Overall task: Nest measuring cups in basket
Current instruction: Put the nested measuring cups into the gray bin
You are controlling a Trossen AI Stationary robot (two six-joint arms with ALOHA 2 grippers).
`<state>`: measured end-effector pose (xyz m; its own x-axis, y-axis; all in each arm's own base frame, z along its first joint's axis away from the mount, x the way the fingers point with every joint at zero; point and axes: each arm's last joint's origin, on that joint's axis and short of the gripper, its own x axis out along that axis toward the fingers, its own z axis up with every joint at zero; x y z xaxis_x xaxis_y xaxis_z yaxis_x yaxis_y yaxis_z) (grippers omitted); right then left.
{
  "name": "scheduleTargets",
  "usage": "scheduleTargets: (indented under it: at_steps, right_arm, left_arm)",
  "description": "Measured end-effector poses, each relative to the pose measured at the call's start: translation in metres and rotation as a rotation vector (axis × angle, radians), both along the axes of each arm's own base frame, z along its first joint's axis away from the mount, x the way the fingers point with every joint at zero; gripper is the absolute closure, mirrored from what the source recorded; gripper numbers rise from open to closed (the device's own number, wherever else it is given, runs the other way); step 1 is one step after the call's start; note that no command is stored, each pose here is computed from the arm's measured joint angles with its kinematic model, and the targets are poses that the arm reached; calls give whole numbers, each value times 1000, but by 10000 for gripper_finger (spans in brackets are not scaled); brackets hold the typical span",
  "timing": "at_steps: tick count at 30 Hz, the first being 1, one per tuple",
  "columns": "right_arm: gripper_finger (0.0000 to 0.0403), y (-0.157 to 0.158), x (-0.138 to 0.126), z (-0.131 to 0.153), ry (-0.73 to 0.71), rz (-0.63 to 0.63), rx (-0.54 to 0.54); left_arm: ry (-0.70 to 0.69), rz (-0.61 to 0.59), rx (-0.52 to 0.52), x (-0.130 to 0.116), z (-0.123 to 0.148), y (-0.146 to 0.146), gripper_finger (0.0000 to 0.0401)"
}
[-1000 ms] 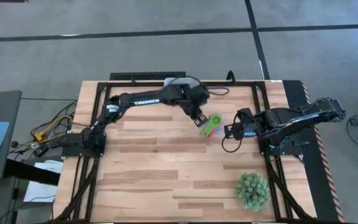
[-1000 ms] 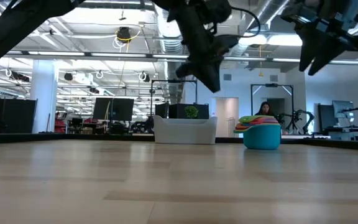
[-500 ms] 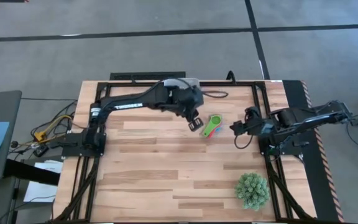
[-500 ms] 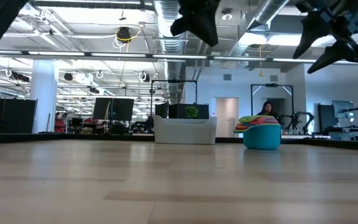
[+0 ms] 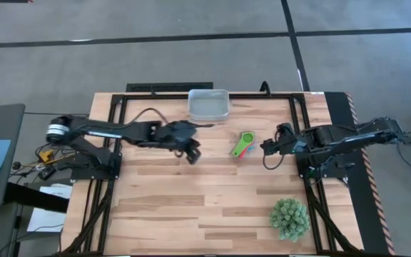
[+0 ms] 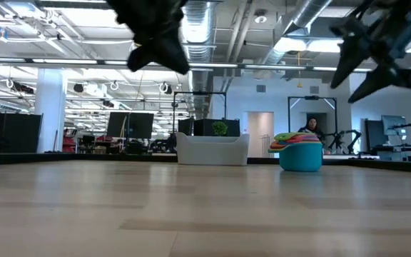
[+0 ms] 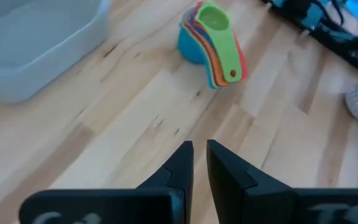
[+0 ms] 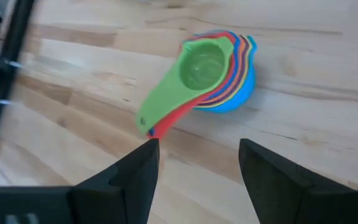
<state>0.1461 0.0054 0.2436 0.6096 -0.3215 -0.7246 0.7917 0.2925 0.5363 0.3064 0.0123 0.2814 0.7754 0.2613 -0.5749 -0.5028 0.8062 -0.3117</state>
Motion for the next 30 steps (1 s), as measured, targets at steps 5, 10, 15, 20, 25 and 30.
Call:
scheduleTargets:
  at_steps: [5, 10, 15, 20, 25, 30]
  right_arm:
    - [145, -20, 7, -22, -40, -28, 15]
    - [91, -42, 6, -34, -23, -118, 23]
    - [16, -57, 12, -45, -20, -74, 114]
    - [24, -73, 22, -61, 12, -89, 132]
    - [48, -85, 31, -73, 23, -77, 171]
    - [61, -93, 42, -87, 24, -57, 214]
  left_arm:
    - [-26, 93, 7, -39, -8, 1, 350]
    - [-41, 161, 42, -62, -12, 10, 306]
    - [-5, 175, 72, -67, -17, 23, 263]
    - [29, 150, 98, -67, -20, 38, 242]
    - [65, 125, 143, -69, -21, 48, 240]
    - [80, 120, 150, -72, -22, 56, 239]
